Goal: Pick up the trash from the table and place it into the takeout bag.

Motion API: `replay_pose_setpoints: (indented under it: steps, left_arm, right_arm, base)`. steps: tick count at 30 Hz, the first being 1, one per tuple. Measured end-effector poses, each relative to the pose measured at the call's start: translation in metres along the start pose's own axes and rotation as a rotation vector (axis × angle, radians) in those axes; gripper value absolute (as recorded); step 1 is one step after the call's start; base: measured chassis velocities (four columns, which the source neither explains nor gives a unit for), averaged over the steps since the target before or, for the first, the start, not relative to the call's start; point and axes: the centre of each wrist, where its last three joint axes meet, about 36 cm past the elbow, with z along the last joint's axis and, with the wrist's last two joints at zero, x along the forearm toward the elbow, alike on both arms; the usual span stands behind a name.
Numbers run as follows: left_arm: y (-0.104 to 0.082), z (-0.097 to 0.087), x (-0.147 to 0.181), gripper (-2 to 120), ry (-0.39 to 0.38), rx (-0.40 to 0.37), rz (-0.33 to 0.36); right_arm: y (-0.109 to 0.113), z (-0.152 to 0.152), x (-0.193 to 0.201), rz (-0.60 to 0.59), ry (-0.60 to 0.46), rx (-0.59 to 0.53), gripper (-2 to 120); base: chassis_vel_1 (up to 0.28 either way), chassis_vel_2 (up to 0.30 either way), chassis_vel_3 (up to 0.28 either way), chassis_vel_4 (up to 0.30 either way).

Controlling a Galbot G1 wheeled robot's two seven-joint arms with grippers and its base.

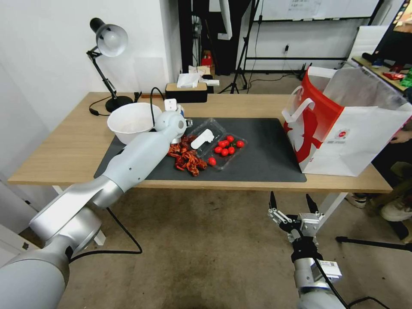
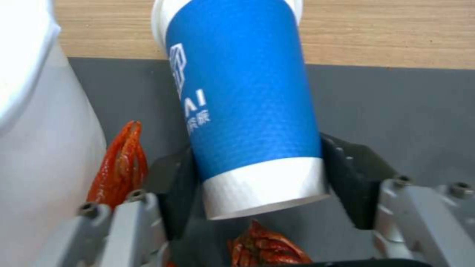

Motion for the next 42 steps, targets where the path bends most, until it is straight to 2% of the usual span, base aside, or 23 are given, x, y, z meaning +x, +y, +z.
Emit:
replay_pose_setpoints:
  steps: [3, 11, 18, 20, 21, 22, 23, 24, 25, 26, 27, 28, 29, 30, 33, 34, 35, 37, 38, 39, 40, 41, 42]
  left_arm:
    - [0.001, 0.002, -0.001, 50, 0.004, 0.001, -0.002]
    - [0.005, 0.006, 0.001, 48, -0.011, -0.008, 0.002]
    - [-0.003, -0.004, 0.030, 48, -0.136, -0.047, 0.082]
    - [-0.007, -0.014, 0.046, 48, -0.213, -0.030, 0.166]
    - [-0.007, -0.014, 0.046, 48, -0.213, -0.030, 0.166]
    - [-0.009, -0.022, 0.056, 48, -0.273, -0.010, 0.263]
    - [-0.009, -0.022, 0.056, 48, -0.273, -0.010, 0.263]
    - [-0.010, -0.027, 0.062, 48, -0.315, -0.004, 0.333]
    - [-0.011, -0.035, 0.072, 48, -0.394, -0.004, 0.454]
    - [-0.011, -0.035, 0.072, 48, -0.394, -0.004, 0.454]
    - [-0.014, -0.041, 0.078, 48, -0.446, -0.012, 0.538]
    - [-0.019, -0.050, 0.087, 48, -0.523, -0.028, 0.670]
    - [-0.022, -0.053, 0.091, 48, -0.553, -0.039, 0.733]
    - [-0.022, -0.053, 0.091, 48, -0.553, -0.039, 0.733]
    - [-0.050, -0.067, 0.110, 48, -0.632, -0.114, 0.980]
    - [-0.050, -0.067, 0.110, 48, -0.632, -0.114, 0.980]
    - [-0.065, -0.069, 0.118, 48, -0.652, -0.158, 1.062]
    - [-0.071, -0.069, 0.122, 48, -0.657, -0.175, 1.088]
    - [-0.085, -0.071, 0.130, 48, -0.664, -0.212, 1.138]
    - [-0.108, -0.071, 0.141, 48, -0.654, -0.275, 1.189]
    - [-0.121, -0.069, 0.145, 48, -0.648, -0.311, 1.210]
    - [-0.121, -0.069, 0.145, 48, -0.648, -0.311, 1.210]
    - [-0.138, -0.068, 0.150, 48, -0.645, -0.359, 1.232]
  right_arm:
    - [0.000, -0.001, -0.001, 0.000, -0.003, 0.000, 100]
    - [0.000, -0.001, -0.001, 0.002, -0.005, -0.001, 100]
    - [0.001, -0.001, 0.001, 0.003, -0.002, -0.004, 100]
    - [0.001, -0.001, 0.001, 0.002, -0.003, -0.003, 100]
    - [0.001, -0.001, 0.001, 0.002, -0.003, -0.003, 100]
    - [0.001, -0.002, 0.001, 0.002, -0.004, -0.003, 100]
    - [0.001, -0.002, 0.001, 0.002, -0.004, -0.003, 100]
    - [0.001, -0.002, 0.002, 0.002, -0.003, -0.003, 100]
    - [0.001, -0.002, 0.002, 0.002, -0.003, -0.002, 100]
    - [0.001, -0.002, 0.002, 0.002, -0.003, -0.002, 100]
    - [0.001, -0.002, 0.002, 0.002, -0.003, -0.002, 100]
    - [0.001, -0.002, 0.002, 0.003, -0.003, -0.003, 100]
    - [0.001, -0.002, 0.002, 0.003, -0.003, -0.003, 100]
    - [0.001, -0.002, 0.002, 0.003, -0.003, -0.003, 100]
    - [0.001, -0.002, 0.000, 0.000, -0.009, -0.001, 100]
    - [0.001, -0.002, 0.000, 0.000, -0.009, -0.001, 100]
    - [0.001, -0.003, 0.000, -0.001, -0.011, 0.000, 100]
    - [0.001, -0.003, 0.000, -0.001, -0.011, 0.000, 100]
    - [0.001, -0.003, 0.000, 0.000, -0.011, 0.001, 100]
    - [0.001, -0.002, 0.000, 0.002, -0.009, 0.000, 100]
    - [0.001, -0.001, 0.000, 0.004, -0.006, 0.001, 100]
    - [0.001, -0.001, 0.000, 0.004, -0.006, 0.001, 100]
    - [0.001, 0.001, 0.000, 0.006, -0.002, 0.001, 100]
  base:
    - [0.000, 0.000, 0.000, 0.000]
    - [0.000, 0.000, 0.000, 0.000]
    - [0.000, 0.000, 0.000, 0.000]
    - [0.000, 0.000, 0.000, 0.000]
    - [0.000, 0.000, 0.000, 0.000]
    - [0.000, 0.000, 0.000, 0.000]
    - [0.000, 0.000, 0.000, 0.000]
    - [0.000, 0.000, 0.000, 0.000]
    - [0.000, 0.000, 0.000, 0.000]
    - [0.000, 0.000, 0.000, 0.000]
    - [0.000, 0.000, 0.000, 0.000]
    - [0.000, 0.000, 0.000, 0.000]
    - [0.000, 0.000, 0.000, 0.000]
    - [0.000, 0.000, 0.000, 0.000]
    - [0.000, 0.000, 0.000, 0.000]
    - [0.000, 0.000, 0.000, 0.000]
    - [0.000, 0.000, 0.000, 0.000]
    - [0.000, 0.000, 0.000, 0.000]
    - [0.000, 0.000, 0.000, 0.000]
    - [0.000, 0.000, 0.000, 0.000]
    - [0.000, 0.000, 0.000, 0.000]
    - [0.000, 0.000, 0.000, 0.000]
    - [0.000, 0.000, 0.000, 0.000]
